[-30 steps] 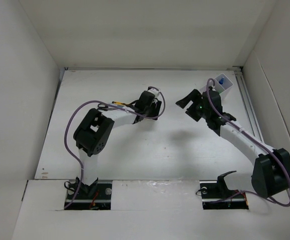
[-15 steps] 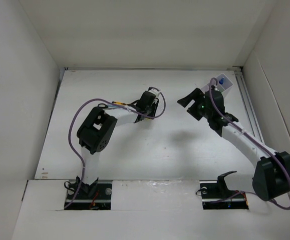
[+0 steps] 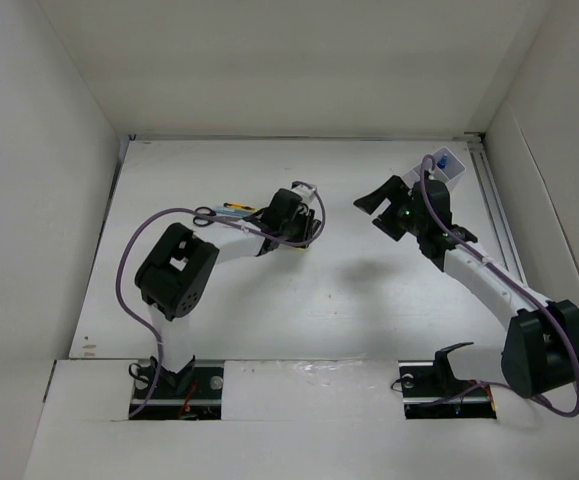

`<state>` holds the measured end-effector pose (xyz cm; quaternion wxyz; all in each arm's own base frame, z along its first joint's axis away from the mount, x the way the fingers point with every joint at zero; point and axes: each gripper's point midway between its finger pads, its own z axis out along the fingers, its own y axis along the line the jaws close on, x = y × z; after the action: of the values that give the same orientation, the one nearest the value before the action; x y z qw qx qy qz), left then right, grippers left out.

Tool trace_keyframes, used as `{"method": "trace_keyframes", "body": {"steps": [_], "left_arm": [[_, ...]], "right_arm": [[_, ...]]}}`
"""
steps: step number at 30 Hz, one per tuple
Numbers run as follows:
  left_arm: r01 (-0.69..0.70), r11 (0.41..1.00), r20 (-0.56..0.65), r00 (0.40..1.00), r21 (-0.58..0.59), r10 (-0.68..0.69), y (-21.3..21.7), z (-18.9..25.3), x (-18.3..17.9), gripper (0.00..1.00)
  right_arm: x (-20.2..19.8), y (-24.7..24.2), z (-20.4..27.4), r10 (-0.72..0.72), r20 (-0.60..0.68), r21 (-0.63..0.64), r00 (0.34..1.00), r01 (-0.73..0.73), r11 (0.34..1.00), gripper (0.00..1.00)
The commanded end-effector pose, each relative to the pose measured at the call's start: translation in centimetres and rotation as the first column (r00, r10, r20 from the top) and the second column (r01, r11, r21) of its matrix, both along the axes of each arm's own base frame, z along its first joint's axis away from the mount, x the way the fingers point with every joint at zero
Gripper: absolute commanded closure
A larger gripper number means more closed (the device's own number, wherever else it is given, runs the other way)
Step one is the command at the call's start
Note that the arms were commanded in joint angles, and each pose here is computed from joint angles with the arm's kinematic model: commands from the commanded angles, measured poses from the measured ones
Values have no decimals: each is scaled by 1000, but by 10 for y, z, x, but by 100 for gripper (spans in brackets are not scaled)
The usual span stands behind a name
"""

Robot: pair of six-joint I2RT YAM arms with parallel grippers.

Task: Sort the stationery into containers
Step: Pick up the pen from the center of the board.

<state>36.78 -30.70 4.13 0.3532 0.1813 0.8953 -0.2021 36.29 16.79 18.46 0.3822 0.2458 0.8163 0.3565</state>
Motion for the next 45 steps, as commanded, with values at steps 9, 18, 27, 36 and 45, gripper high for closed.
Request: {"method": "trace_keyframes", "body": {"steps": [9, 18, 27, 36, 45], "left_arm": [[181, 921, 96, 983, -346, -157, -41, 93, -32, 91], [236, 886, 108, 972, -398, -210, -46, 105, -46, 90], [290, 852, 117, 957, -435, -266, -50, 113, -59, 89], [317, 836, 109, 947, -447, -301, -54, 109, -63, 88], [337, 817, 151, 941, -468, -302, -56, 123, -64, 50]], "right_arm": [[4, 28, -12, 106, -12, 60, 994, -105, 993, 16], [6, 47, -27, 158, -51, 63, 986, -155, 986, 19], [10, 54, -36, 183, -69, 83, 981, -177, 981, 39], [9, 65, -36, 224, -60, 121, 973, -216, 969, 60], [14, 63, -19, 186, -19, 139, 982, -181, 974, 87]]}}
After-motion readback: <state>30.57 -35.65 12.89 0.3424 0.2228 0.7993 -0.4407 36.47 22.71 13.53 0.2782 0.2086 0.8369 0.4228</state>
